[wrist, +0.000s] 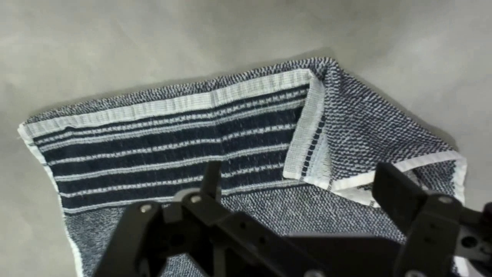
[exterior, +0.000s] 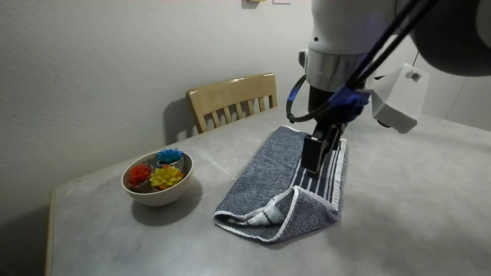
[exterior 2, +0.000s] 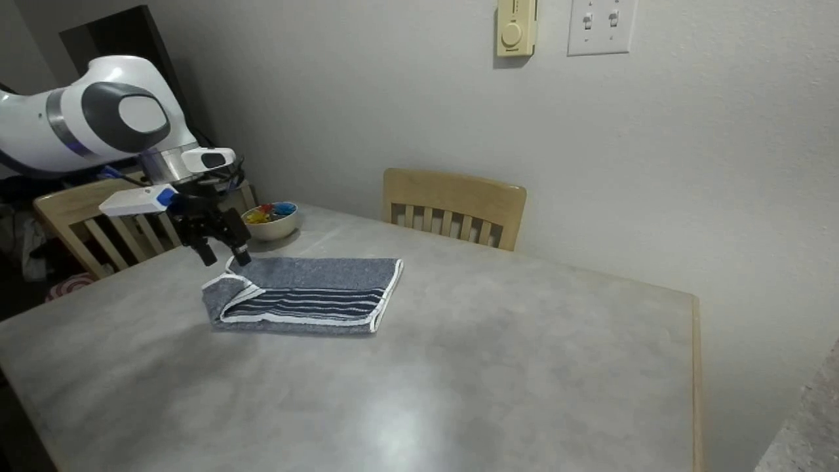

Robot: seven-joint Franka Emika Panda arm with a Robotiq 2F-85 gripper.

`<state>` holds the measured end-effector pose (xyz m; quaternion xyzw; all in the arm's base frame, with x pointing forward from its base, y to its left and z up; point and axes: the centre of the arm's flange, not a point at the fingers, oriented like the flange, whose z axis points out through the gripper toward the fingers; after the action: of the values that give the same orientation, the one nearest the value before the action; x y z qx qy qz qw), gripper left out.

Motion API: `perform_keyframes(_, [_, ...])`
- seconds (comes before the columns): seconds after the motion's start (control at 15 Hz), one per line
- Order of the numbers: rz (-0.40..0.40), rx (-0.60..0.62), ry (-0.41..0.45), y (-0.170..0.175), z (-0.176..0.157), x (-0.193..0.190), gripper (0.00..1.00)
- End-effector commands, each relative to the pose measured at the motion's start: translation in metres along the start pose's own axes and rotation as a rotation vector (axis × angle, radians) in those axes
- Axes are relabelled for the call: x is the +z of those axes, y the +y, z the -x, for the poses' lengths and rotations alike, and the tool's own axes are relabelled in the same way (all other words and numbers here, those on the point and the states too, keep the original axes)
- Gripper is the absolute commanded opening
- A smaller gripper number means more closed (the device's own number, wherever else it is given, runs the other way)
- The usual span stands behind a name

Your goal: Unfold the gray towel once

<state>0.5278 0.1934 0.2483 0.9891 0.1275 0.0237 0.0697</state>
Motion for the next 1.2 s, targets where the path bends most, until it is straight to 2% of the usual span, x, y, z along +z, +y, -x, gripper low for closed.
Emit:
perform_keyframes(0.0, [-0.148, -0.033, -0.067, 0.005, -0.003, 0.005, 1.0])
perform_keyframes(0.07, [-0.171, -0.019, -0.093, 0.0, -0.001, 0.006, 1.0])
perform_keyframes(0.2, [-0.203, -0.069, -0.12, -0.015, 0.006, 0.005, 1.0])
perform_keyframes(0.47, [-0.221, -0.23, -0.134, -0.03, 0.009, 0.004, 1.0])
perform_keyframes(0.87, [-0.242, -0.349, -0.155, -0.02, 0.001, 0.011, 1.0])
perform_keyframes(1.13, [-0.258, -0.381, -0.161, -0.012, -0.01, 0.028, 1.0])
